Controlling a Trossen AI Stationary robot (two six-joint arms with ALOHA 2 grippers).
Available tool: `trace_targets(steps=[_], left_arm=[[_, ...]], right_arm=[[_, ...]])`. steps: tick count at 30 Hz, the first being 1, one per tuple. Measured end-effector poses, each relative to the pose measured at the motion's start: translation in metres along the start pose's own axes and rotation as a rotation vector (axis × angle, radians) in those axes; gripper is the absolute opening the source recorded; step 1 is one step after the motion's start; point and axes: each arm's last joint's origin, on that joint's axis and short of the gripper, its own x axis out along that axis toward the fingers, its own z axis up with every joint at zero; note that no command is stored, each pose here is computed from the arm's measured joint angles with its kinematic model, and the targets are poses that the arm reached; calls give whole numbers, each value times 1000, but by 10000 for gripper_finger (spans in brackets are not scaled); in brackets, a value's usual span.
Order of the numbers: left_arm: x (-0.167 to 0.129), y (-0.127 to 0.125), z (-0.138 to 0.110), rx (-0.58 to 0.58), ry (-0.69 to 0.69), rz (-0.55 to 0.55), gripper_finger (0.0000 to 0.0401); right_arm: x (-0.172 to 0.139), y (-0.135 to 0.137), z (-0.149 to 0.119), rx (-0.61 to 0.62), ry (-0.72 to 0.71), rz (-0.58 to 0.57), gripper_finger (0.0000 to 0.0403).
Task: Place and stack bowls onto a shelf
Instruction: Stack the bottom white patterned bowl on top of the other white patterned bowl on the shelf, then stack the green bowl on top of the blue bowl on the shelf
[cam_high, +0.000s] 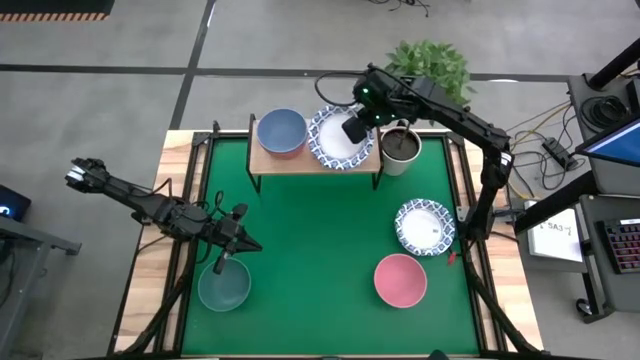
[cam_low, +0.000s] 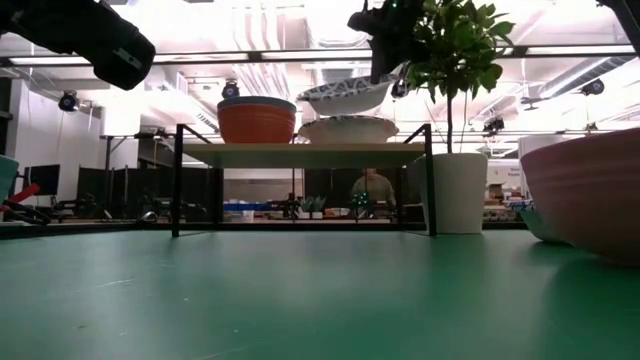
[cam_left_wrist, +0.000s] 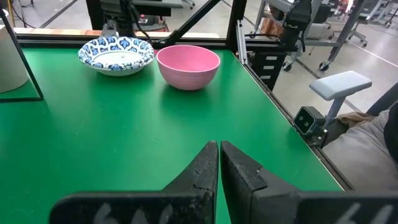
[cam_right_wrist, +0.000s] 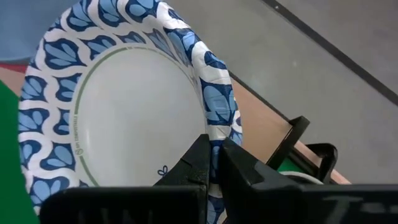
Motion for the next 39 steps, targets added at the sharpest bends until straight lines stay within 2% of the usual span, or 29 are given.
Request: trace_targets(steps=[11, 22, 27, 33, 36, 39], left_arm=[[0, 0, 0, 0, 0, 0, 0], [0, 0, 0, -1, 0, 0, 0], [0, 0, 0, -2, -1, 0, 0], [0, -1, 3, -9, -34, -5, 0], [0, -1, 5, -17, -50, -7, 0], [0, 0, 6, -46, -71, 36, 0]], right_arm=[[11, 2, 0, -1, -19, 3, 18], [15, 3, 0, -3, -27, -4, 115], [13, 3, 3, -23, -49, 2, 143], [11, 11, 1, -100, -56, 37, 149], [7, 29, -3, -183, -72, 79, 144], [0, 52, -9, -286, -91, 121, 135]])
